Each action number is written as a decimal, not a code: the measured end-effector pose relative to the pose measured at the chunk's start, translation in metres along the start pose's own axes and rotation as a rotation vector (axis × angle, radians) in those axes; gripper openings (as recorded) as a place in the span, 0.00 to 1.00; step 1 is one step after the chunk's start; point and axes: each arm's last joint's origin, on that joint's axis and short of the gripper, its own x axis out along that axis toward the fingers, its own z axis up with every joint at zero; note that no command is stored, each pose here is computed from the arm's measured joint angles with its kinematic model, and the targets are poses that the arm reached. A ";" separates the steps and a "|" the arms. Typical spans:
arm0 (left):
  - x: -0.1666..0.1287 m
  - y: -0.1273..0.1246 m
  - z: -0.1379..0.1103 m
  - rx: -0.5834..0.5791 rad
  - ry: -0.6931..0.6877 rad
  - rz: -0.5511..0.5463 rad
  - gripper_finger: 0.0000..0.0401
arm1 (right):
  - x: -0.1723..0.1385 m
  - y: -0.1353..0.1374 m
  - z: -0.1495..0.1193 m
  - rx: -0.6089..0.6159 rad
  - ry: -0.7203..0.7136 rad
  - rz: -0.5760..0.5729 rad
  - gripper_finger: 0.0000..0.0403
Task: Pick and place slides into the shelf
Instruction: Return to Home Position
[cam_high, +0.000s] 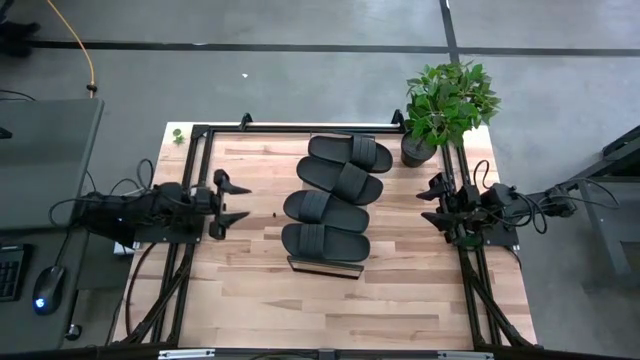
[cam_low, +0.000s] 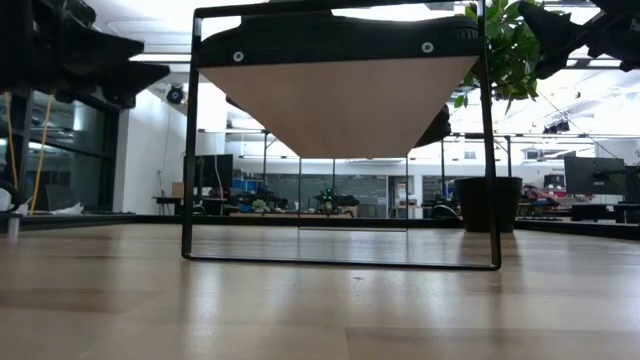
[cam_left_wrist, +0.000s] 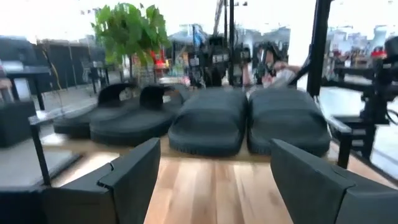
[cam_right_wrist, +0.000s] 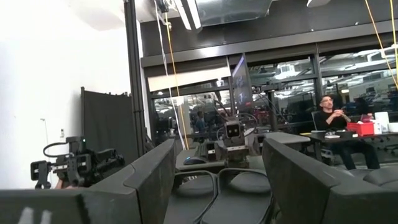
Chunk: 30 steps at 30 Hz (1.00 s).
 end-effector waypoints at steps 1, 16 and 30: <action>0.000 0.000 -0.002 -0.010 0.017 -0.002 0.72 | 0.000 0.000 0.000 0.000 0.000 -0.001 0.57; 0.003 -0.002 -0.013 0.056 0.145 -0.031 0.72 | -0.003 -0.004 -0.025 0.027 0.253 -0.097 0.57; 0.008 -0.002 -0.022 0.017 0.245 -0.032 0.72 | -0.007 -0.005 -0.036 0.014 0.377 -0.106 0.57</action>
